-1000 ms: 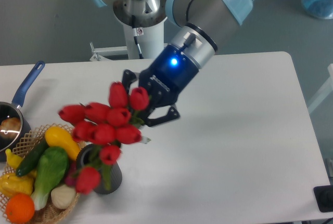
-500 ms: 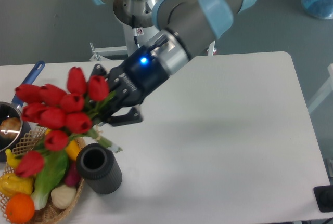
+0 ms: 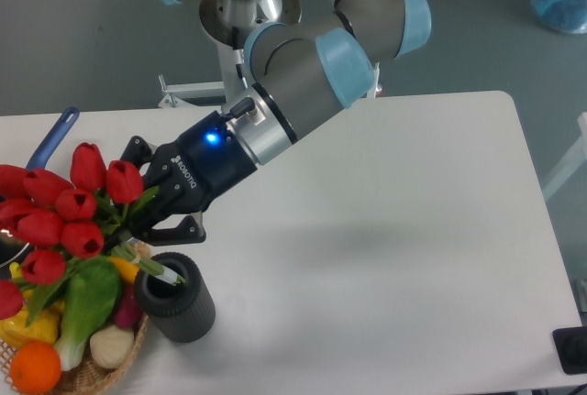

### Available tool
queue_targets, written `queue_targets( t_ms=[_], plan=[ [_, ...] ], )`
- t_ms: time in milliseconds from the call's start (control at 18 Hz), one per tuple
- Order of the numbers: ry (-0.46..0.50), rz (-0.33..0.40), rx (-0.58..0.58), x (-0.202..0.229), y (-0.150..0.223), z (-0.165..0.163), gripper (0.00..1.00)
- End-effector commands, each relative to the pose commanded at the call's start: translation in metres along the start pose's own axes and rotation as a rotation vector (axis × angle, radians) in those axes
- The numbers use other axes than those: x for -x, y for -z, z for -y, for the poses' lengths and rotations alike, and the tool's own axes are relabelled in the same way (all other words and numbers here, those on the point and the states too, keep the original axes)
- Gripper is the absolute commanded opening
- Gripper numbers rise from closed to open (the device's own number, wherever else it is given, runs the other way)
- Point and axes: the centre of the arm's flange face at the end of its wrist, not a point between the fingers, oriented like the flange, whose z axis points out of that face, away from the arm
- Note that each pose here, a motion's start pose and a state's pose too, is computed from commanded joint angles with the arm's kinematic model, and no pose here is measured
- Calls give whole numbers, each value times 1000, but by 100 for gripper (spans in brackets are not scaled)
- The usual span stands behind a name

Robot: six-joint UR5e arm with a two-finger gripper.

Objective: Insert the flowers into the vase
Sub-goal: 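Lower the tulip stems down into the black vase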

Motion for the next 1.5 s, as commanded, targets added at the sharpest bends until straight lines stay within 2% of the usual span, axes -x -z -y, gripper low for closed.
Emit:
queue_targets(
  t_ms=[722, 1056, 1222, 1500],
  plan=[
    [42, -16, 11, 6, -12, -24, 17],
    [89, -23, 28, 13, -20, -52, 18],
    [81, -25, 31, 15, -20, -61, 23],
    [52, -38, 42, 11, -24, -94, 23]
  ],
)
